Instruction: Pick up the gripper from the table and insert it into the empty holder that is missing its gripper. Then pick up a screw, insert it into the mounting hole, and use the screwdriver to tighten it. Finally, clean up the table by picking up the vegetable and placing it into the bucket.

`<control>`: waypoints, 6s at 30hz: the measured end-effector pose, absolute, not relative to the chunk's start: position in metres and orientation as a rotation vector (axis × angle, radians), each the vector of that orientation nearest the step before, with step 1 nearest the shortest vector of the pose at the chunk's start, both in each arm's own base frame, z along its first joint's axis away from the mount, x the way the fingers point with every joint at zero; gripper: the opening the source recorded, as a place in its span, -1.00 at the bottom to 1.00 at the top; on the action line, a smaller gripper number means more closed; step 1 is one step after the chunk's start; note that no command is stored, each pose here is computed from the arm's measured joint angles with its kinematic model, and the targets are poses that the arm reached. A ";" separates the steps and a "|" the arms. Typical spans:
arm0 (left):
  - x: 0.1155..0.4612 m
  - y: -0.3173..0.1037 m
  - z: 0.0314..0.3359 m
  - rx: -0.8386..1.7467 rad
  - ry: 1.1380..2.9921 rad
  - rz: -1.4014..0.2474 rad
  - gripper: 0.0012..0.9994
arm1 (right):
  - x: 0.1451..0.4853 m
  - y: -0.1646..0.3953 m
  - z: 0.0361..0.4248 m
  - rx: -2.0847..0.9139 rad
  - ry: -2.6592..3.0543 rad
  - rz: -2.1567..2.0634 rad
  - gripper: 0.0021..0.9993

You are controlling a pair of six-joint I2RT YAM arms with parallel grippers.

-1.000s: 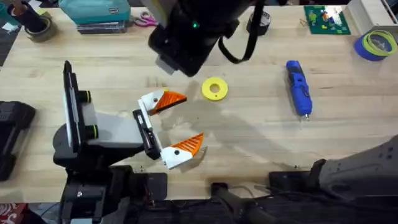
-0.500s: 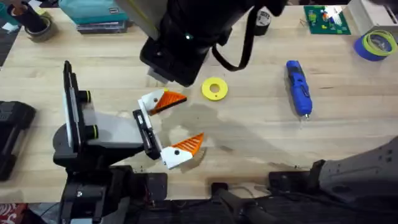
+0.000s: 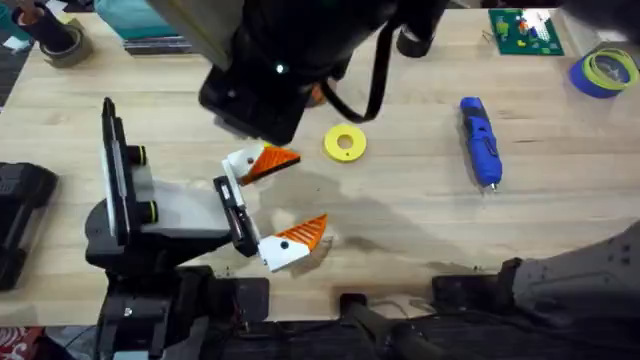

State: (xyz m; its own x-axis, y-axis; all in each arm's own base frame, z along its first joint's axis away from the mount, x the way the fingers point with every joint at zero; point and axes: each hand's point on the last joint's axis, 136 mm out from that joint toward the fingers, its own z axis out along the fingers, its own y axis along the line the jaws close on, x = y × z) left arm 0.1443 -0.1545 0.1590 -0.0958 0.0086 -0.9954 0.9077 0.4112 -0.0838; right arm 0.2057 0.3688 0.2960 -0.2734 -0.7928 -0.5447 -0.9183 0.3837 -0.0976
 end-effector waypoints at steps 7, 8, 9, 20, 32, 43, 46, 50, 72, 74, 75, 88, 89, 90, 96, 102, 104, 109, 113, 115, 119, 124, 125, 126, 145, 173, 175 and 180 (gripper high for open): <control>0.144 -0.155 0.159 0.865 1.467 -0.940 0.97 | 0.200 0.368 0.279 -1.505 2.162 0.301 -0.99; 0.144 -0.155 0.159 0.865 1.467 -0.940 0.97 | 0.199 0.367 0.277 -1.508 2.167 0.299 -0.99; 0.144 -0.155 0.159 0.865 1.467 -0.940 0.97 | 0.199 0.367 0.275 -1.511 2.171 0.296 -0.99; 0.144 -0.155 0.159 0.865 1.467 -0.940 0.97 | 0.193 0.368 0.265 -1.542 2.180 0.287 -0.99; 0.144 -0.155 0.159 0.865 1.467 -0.940 0.97 | 0.194 0.371 0.246 -1.545 2.203 0.278 -0.99; 0.144 -0.155 0.159 0.865 1.467 -0.940 0.97 | 0.193 0.374 0.238 -1.536 2.216 0.298 -0.99; 0.144 -0.155 0.159 0.865 1.467 -0.940 0.97 | 0.191 0.375 0.238 -1.541 2.216 0.315 -0.99; 0.144 -0.155 0.159 0.865 1.467 -0.940 0.97 | 0.190 0.375 0.238 -1.542 2.222 0.320 -0.99; 0.144 -0.155 0.159 0.865 1.467 -0.940 0.97 | 0.186 0.379 0.234 -1.555 2.209 0.320 -0.99; 0.144 -0.155 0.159 0.865 1.467 -0.940 0.97 | 0.186 0.379 0.234 -1.554 2.209 0.318 -0.99; 0.144 -0.155 0.159 0.865 1.467 -0.939 0.97 | 0.187 0.379 0.234 -1.554 2.209 0.315 -0.99; 0.144 -0.155 0.159 0.865 1.467 -0.940 0.97 | 0.186 0.379 0.232 -1.556 2.211 0.313 -0.99; 0.144 -0.155 0.159 0.865 1.467 -0.939 0.97 | 0.186 0.378 0.231 -1.558 2.213 0.311 -0.99; 0.144 -0.155 0.159 0.865 1.467 -0.940 0.97 | 0.186 0.377 0.229 -1.560 2.216 0.308 -0.99; 0.144 -0.155 0.159 0.865 1.467 -0.940 0.97 | 0.186 0.378 0.229 -1.545 2.197 0.322 -0.99; 0.144 -0.155 0.159 0.867 1.466 -0.942 0.97 | 0.186 0.378 0.231 -1.540 2.188 0.329 -0.99; 0.144 -0.155 0.159 0.867 1.466 -0.942 0.97 | 0.186 0.378 0.231 -1.540 2.189 0.328 -0.99; 0.144 -0.155 0.159 0.867 1.466 -0.942 0.97 | 0.186 0.378 0.231 -1.540 2.189 0.328 -0.99; 0.144 -0.155 0.159 0.867 1.466 -0.942 0.97 | 0.186 0.378 0.230 -1.541 2.190 0.327 -0.99; 0.144 -0.155 0.159 0.867 1.466 -0.942 0.97 | 0.186 0.378 0.230 -1.542 2.191 0.326 -0.99; 0.144 -0.155 0.159 0.867 1.466 -0.942 0.97 | 0.186 0.378 0.229 -1.542 2.192 0.326 -0.99; 0.144 -0.155 0.159 0.867 1.466 -0.942 0.97 | 0.187 0.379 0.229 -1.541 2.190 0.327 -0.99; 0.144 -0.155 0.159 0.867 1.467 -0.942 0.97 | 0.187 0.379 0.229 -1.541 2.190 0.327 -0.99; 0.144 -0.155 0.159 0.867 1.466 -0.942 0.97 | 0.187 0.379 0.229 -1.541 2.190 0.327 -0.99; 0.144 -0.155 0.159 0.867 1.466 -0.942 0.97 | 0.187 0.379 0.225 -1.543 2.193 0.325 -0.99; 0.144 -0.155 0.159 0.868 1.466 -0.944 0.97 | 0.185 0.375 0.212 -1.558 2.215 0.309 -0.99; 0.143 -0.155 0.159 0.869 1.466 -0.946 0.97 | 0.185 0.375 0.211 -1.559 2.215 0.309 -0.99; 0.143 -0.155 0.159 0.869 1.466 -0.946 0.97 | 0.185 0.376 0.211 -1.558 2.214 0.309 -0.99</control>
State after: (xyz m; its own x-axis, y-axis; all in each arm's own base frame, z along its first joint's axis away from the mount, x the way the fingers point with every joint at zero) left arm 0.1432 -0.1550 0.1590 -0.0973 0.0083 -0.9952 0.9103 0.4049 -0.0856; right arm 0.1852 0.3757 0.2109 -0.2888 -0.8435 -0.4528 -0.9353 0.3495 -0.0547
